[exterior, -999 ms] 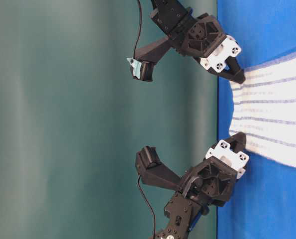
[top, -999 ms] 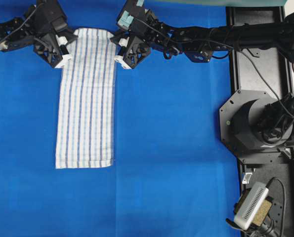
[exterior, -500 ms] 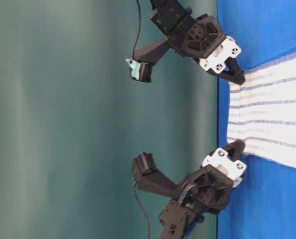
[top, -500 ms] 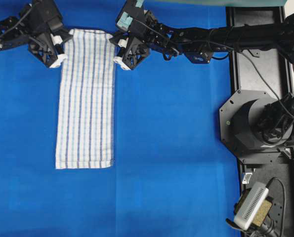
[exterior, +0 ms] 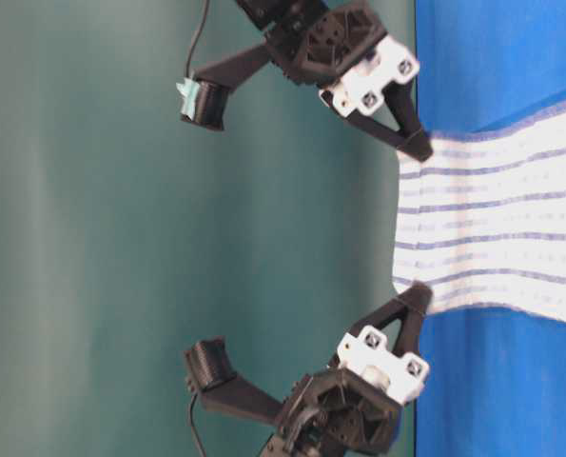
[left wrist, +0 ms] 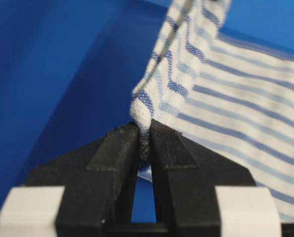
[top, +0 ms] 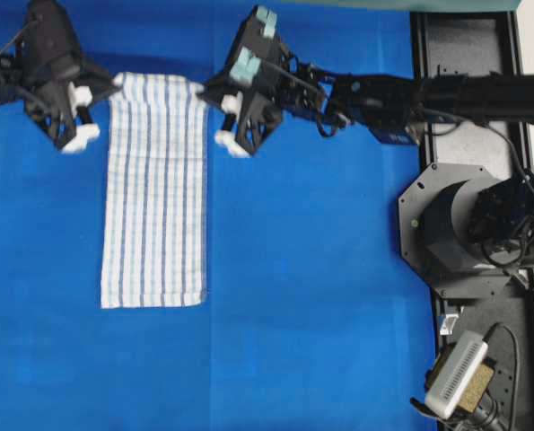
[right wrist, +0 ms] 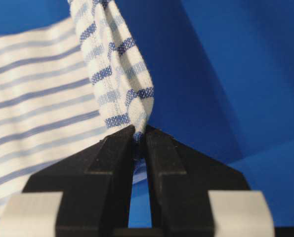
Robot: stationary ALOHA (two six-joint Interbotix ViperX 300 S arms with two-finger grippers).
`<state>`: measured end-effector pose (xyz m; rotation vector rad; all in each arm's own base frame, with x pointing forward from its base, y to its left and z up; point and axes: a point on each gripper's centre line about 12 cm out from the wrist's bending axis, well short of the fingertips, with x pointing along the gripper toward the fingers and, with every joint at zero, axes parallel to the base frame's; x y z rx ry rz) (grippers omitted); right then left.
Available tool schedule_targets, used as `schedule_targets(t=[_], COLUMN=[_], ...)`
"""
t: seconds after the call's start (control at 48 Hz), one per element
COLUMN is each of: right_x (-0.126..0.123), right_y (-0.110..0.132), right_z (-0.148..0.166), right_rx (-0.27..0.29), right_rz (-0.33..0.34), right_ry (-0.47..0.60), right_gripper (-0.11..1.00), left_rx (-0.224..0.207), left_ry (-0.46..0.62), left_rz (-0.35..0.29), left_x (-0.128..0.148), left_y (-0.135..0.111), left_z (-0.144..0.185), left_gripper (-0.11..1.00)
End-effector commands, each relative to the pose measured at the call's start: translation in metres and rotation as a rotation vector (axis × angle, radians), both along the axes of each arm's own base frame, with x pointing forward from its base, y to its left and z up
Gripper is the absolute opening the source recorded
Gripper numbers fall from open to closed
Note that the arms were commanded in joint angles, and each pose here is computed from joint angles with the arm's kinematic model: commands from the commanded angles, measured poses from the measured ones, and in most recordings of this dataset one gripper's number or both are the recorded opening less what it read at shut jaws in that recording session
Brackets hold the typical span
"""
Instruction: Fold the blue towel.
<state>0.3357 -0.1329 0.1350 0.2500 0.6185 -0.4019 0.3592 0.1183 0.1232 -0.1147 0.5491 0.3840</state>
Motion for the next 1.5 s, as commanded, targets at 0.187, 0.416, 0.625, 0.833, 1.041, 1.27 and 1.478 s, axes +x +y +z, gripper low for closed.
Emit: schedule_targets(t=[0.187,0.416,0.625,0.833,1.041,1.27,1.478], right_x=[0.002,0.005,0.006,0.008,0.01,0.014,0.014], right_y=[0.058,0.1,0.13,0.154,0.166,0.173,0.174], right_z=[0.006,0.003,0.0,-0.002,-0.008,-0.017,-0.017], right_rx=[0.078,0.141,0.186,0.207,0.222,0.226,0.225], right_rz=[0.075,0.137,0.181,0.229,0.247,0.256,0.262], right_ry=[-0.035,-0.032,-0.024,-0.017,0.0,0.024,0.025], right_gripper=[0.19,0.19,0.19,0.19,0.19,0.19,0.19], left_rx=[-0.043,-0.145,-0.201,-0.211,-0.212,-0.21,-0.204], left_ry=[-0.052,-0.07,-0.063,-0.064,-0.051,-0.023,-0.023], left_rz=[-0.152,-0.242,-0.314,-0.371,-0.391,-0.397,-0.393], left_x=[0.003,0.006,0.002,0.002,0.006,0.007,0.008], left_y=[-0.071,-0.126,-0.164,-0.188,-0.197,-0.2,-0.2], left_z=[0.016,0.014,0.012,0.011,0.006,-0.006,-0.013], left_gripper=[0.04,0.04,0.04,0.04,0.04,0.04,0.04])
